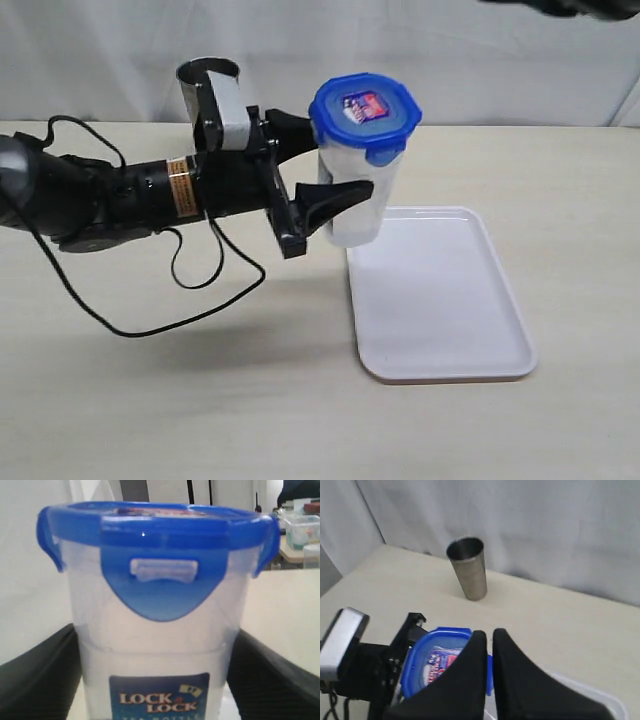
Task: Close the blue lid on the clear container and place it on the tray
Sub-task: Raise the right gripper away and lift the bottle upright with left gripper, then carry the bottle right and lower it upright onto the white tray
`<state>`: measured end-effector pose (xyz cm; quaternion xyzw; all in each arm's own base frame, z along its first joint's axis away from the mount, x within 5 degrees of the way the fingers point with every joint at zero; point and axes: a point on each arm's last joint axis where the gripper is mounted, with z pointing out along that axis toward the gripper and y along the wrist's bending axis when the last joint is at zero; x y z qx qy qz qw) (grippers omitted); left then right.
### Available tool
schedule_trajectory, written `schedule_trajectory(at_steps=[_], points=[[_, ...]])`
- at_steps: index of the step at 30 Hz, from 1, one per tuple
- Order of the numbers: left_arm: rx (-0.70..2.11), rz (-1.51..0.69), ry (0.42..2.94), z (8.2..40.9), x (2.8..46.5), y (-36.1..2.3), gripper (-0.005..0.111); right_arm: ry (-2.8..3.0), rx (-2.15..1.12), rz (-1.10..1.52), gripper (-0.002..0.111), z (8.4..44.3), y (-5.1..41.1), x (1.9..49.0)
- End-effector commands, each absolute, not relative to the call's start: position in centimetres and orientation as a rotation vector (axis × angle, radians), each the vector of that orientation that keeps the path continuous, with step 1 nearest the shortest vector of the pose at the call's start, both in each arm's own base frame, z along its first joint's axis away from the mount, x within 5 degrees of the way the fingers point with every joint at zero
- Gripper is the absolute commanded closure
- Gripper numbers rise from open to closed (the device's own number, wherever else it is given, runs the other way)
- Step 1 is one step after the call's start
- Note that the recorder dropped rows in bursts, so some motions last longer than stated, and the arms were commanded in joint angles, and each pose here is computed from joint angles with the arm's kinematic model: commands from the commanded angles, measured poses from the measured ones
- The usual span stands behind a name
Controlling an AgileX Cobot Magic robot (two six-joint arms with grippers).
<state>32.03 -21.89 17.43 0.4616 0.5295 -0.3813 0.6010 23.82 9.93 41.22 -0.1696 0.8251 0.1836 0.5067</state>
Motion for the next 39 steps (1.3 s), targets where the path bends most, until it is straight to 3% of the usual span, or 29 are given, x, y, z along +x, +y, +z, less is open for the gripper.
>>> schedule_trajectory(at_steps=[1,9,16,21,30,39], points=[[1.13,-0.787,1.078,19.9,32.2,-25.2,0.107,1.848,-0.397,0.44,0.104,44.4,8.6,20.2],[1.634,0.021,1.028,20.2,34.2,-29.9,0.107,1.734,-0.461,0.349,0.104,47.4,5.8,12.3],[1.888,0.397,0.718,20.3,34.9,-30.3,0.107,1.615,-0.439,0.366,0.104,48.4,3.9,6.5],[1.985,0.509,0.472,20.3,33.7,-31.6,0.107,1.581,-0.437,0.366,0.104,47.7,3.2,4.3],[2.089,0.621,0.183,20.0,31.9,-33.3,0.107,1.617,-0.439,0.359,0.104,45.6,3.2,4.3],[2.084,0.608,0.154,20.0,31.1,-34.0,0.107,1.623,-0.436,0.358,0.104,45.3,3.2,4.6]])
